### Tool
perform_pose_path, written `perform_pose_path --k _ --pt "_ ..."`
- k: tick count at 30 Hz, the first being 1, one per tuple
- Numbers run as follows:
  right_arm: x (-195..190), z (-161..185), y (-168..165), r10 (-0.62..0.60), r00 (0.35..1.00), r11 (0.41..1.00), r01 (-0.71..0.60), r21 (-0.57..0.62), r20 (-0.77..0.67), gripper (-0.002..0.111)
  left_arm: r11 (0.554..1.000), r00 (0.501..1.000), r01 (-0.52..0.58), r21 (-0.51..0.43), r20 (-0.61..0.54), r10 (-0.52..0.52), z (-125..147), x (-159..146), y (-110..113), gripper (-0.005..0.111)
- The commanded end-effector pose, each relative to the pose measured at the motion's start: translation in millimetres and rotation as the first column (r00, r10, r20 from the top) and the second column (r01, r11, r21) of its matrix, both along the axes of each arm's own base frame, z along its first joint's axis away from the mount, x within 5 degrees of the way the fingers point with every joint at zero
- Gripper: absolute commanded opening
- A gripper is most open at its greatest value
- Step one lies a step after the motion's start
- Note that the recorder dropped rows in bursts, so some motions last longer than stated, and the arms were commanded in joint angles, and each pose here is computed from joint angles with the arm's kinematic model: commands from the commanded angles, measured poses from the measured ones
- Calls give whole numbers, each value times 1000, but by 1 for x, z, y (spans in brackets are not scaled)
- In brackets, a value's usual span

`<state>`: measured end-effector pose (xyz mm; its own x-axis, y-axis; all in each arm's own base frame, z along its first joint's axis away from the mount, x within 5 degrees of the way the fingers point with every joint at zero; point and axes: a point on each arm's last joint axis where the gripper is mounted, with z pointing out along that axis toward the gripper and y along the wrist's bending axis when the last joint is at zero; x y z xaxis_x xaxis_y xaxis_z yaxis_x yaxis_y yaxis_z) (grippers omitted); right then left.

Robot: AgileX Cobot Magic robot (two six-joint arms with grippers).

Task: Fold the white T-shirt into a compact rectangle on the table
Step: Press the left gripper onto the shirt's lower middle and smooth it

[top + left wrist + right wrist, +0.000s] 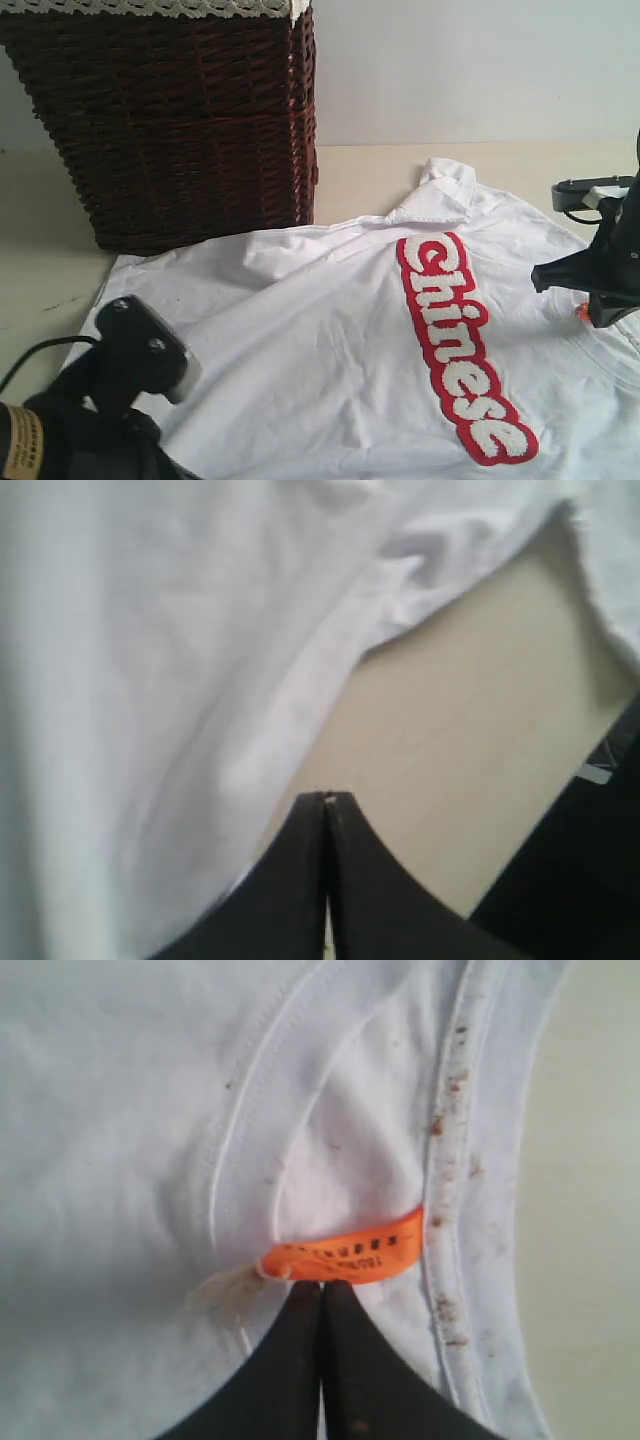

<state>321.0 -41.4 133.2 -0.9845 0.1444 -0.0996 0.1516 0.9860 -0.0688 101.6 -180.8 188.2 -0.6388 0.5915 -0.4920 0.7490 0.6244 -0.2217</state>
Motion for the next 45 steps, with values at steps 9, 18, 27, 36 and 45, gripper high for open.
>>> perform_pose_path --k 9,18,27,36,45 --pt "3 2 4 17 1000 998 -18 66 18 0 925 902 379 21 214 -375 -24 -14 -94 50" --pt "2 2 7 23 1000 996 -23 89 0 0 800 741 573 176 305 -598 -60 -5 -145 50" --pt "3 3 15 31 999 985 -33 167 19 0 794 735 579 187 303 -607 -73 5 -169 46" --pt "5 3 15 32 999 986 -38 164 36 0 701 702 676 227 91 -707 -83 -22 -169 0" --pt "5 3 15 32 999 986 -38 164 36 0 762 750 640 101 130 -648 -42 -33 -172 4"
